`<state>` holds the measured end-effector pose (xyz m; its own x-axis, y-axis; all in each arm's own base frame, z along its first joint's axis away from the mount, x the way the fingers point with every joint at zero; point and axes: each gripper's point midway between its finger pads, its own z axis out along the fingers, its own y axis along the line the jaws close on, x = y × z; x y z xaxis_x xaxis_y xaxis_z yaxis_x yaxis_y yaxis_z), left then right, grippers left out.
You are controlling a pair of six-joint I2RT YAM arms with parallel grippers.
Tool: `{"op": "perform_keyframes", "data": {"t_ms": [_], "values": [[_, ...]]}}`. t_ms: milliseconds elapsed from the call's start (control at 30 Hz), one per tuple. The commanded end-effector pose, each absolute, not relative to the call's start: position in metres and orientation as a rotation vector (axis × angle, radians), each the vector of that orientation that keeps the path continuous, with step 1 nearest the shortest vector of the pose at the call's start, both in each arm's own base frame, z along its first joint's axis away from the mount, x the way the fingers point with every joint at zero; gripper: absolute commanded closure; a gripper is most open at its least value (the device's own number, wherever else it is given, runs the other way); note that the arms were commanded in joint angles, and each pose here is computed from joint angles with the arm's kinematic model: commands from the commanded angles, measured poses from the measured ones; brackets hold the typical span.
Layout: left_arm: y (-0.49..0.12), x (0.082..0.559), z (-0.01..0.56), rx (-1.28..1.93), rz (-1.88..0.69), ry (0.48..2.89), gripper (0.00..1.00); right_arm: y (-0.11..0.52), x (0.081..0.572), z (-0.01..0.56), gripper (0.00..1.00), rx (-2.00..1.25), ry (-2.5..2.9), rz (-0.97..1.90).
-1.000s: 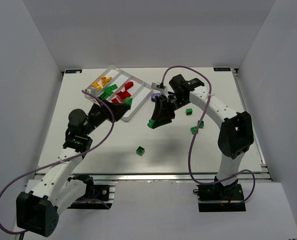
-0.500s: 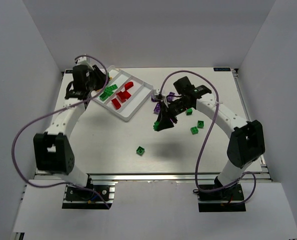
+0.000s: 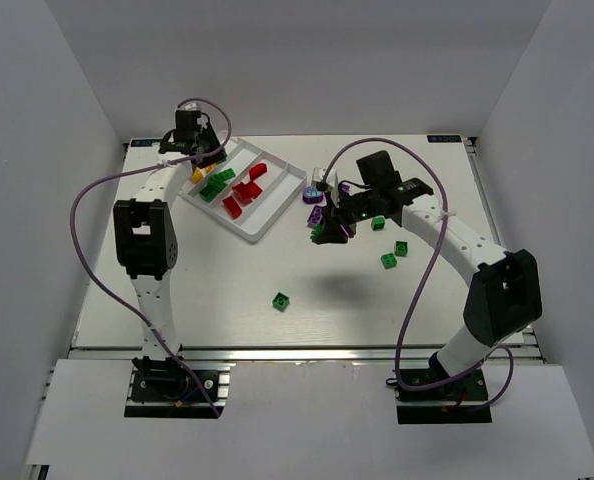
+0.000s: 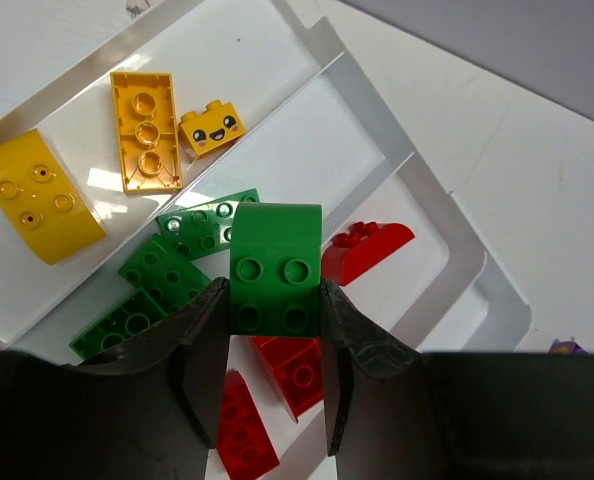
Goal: Sort the legos into containers by color
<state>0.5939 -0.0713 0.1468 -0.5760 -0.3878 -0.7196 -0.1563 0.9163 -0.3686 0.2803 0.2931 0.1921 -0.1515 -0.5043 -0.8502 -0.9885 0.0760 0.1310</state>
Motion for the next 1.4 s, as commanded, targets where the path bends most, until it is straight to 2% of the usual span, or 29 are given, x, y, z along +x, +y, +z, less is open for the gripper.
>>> {"op": "perform_keyframes", "data": {"t_ms": [0,167,300,400,433,700,867,1000,1067,1133,1167,1200,1233,1267,1300,1333,1367], "values": [[-0.072,0.6,0.159,-0.398,-0.335,2.167,0.89,0.293,0.285,0.213,1.0,-1.446,1.673,0.956],[-0.077,0.608,0.141,-0.423,-0.364,2.185,0.84,0.293,0.285,0.212,1.0,-1.441,1.677,0.962],[-0.083,0.609,0.126,-0.427,-0.365,2.222,0.74,0.292,0.285,0.21,1.0,-1.439,1.686,0.963],[-0.085,0.608,0.123,-0.432,-0.366,2.235,0.64,0.292,0.285,0.21,1.0,-1.439,1.685,0.962],[-0.085,0.608,0.121,-0.431,-0.364,2.242,0.58,0.293,0.285,0.21,1.0,-1.436,1.686,0.963],[-0.084,0.603,0.124,-0.425,-0.349,2.252,0.43,0.293,0.288,0.21,1.0,-1.432,1.686,0.956],[-0.083,0.603,0.142,-0.421,-0.351,2.221,0.4,0.294,0.291,0.21,1.0,-1.433,1.685,0.948],[-0.081,0.598,0.175,-0.407,-0.352,2.168,0.42,0.296,0.3,0.213,1.0,-1.431,1.679,0.918],[-0.076,0.587,0.181,-0.405,-0.339,2.157,0.47,0.3,0.312,0.219,1.0,-1.416,1.663,0.885],[-0.072,0.571,0.224,-0.394,-0.354,2.065,0.57,0.309,0.327,0.223,1.0,-1.408,1.648,0.862],[-0.066,0.551,0.203,-0.41,-0.339,2.111,0.59,0.314,0.332,0.226,1.0,-1.41,1.638,0.853],[-0.063,0.532,0.239,-0.398,-0.353,2.039,0.59,0.32,0.341,0.219,1.0,-1.412,1.642,0.845],[-0.059,0.52,0.247,-0.4,-0.357,2.013,0.59,0.33,0.352,0.226,1.0,-1.399,1.631,0.796],[-0.05,0.495,0.216,-0.446,-0.314,2.065,0.57,0.337,0.359,0.228,1.0,-1.375,1.64,0.778],[-0.042,0.473,0.247,-0.452,-0.322,1.989,0.54,0.346,0.371,0.219,1.0,-1.366,1.646,0.762],[-0.039,0.457,0.247,-0.464,-0.319,1.979,0.46,0.357,0.379,0.219,1.0,-1.355,1.643,0.73],[-0.036,0.434,0.22,-0.493,-0.307,2.026,0.43,0.366,0.389,0.232,1.0,-1.305,1.63,0.719]]}}
